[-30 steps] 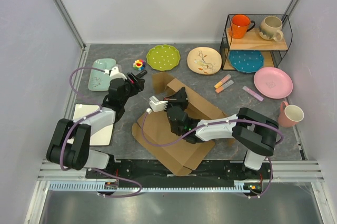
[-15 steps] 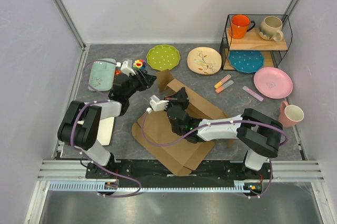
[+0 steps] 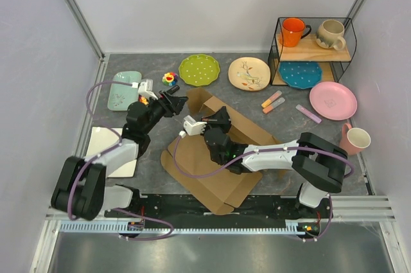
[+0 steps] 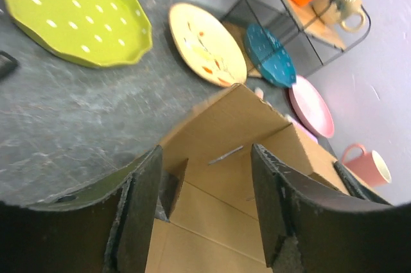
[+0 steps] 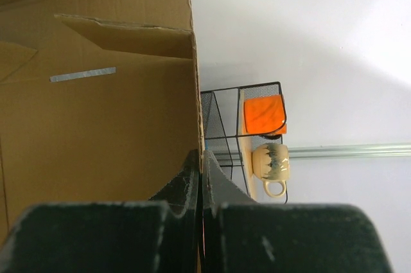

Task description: Fold the paper box

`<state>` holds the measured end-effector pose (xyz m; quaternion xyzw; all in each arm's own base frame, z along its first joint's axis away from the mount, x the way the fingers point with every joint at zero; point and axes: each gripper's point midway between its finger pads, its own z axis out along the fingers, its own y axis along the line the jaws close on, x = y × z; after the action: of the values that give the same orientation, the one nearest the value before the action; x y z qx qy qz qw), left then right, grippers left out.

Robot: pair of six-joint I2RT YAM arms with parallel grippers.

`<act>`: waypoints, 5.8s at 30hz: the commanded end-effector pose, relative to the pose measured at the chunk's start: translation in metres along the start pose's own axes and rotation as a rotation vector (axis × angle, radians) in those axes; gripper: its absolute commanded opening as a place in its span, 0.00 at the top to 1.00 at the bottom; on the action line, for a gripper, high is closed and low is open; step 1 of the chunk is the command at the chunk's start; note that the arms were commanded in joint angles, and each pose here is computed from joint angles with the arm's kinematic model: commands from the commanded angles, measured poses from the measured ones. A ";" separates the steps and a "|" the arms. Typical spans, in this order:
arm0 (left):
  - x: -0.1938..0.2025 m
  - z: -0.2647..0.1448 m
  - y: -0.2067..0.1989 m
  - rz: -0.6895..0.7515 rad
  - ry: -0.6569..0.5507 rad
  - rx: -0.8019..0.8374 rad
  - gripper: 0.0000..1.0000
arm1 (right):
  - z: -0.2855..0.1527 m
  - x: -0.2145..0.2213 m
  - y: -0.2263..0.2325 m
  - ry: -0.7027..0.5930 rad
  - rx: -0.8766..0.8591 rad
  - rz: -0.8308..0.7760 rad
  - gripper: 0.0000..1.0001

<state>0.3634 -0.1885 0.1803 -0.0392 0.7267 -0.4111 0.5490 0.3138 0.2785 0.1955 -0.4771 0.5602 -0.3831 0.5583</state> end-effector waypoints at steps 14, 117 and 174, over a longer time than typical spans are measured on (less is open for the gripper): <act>0.008 -0.008 0.017 0.275 0.044 -0.056 0.29 | -0.002 -0.001 -0.007 -0.017 -0.012 0.077 1.00; 0.140 -0.058 -0.019 -0.135 0.441 -0.110 0.69 | -0.060 0.019 0.027 0.010 0.102 -0.010 1.00; 0.113 -0.011 -0.048 -0.052 0.180 0.128 0.44 | -0.063 0.024 0.034 -0.003 0.034 0.032 1.00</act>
<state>0.2926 -0.2728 0.0913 -0.0045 0.7826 -0.4608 0.4185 0.2538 0.2624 0.1859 -0.4475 0.5499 -0.3866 0.5899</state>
